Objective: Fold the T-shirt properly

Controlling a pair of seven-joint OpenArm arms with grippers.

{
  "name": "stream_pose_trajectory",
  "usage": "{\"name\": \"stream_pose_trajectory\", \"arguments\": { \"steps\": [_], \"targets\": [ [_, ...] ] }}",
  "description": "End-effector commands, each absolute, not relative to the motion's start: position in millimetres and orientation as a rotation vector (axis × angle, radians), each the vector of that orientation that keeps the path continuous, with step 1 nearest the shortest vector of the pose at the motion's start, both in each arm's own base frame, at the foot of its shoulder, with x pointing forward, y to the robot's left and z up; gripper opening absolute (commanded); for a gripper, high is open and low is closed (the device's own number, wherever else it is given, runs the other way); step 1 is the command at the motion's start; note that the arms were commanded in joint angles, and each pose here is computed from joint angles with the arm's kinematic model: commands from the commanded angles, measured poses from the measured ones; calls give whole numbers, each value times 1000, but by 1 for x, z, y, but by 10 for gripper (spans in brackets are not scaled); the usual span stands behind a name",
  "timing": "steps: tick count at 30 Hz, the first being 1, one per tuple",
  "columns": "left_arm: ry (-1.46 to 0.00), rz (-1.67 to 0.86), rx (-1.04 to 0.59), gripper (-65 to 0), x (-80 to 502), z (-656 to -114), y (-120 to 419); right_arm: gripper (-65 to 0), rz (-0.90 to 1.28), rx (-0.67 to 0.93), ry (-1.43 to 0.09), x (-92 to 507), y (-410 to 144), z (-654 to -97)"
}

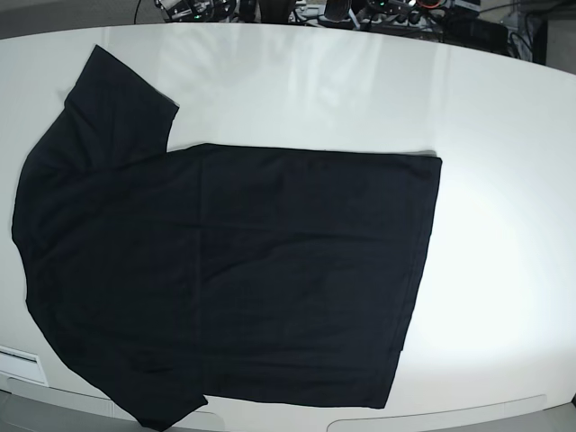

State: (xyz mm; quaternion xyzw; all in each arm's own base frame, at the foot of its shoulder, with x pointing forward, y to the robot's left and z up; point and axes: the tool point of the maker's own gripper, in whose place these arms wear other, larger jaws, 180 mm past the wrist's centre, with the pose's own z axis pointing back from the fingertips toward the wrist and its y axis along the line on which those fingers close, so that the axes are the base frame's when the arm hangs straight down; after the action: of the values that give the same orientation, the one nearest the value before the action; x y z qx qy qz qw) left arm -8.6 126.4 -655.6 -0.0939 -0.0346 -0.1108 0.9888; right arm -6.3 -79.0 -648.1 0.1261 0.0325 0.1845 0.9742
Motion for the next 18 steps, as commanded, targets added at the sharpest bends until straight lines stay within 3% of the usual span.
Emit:
{"name": "stream_pose_trajectory", "arguments": {
  "steps": [1, 14, 18],
  "targets": [
    [-80, -231, -195, -650, -9, -655, 126, -650, 374, 256, 59, -3, -81, -648],
    [-66, -232, -198, -650, -16, -655, 125, -650, 405, 338, 35, 4, -65, -641],
    [11, -251, -189, -650, -34, -652, 132, -650, 421, 315, 164, -19, -74, -640]
  ]
}}
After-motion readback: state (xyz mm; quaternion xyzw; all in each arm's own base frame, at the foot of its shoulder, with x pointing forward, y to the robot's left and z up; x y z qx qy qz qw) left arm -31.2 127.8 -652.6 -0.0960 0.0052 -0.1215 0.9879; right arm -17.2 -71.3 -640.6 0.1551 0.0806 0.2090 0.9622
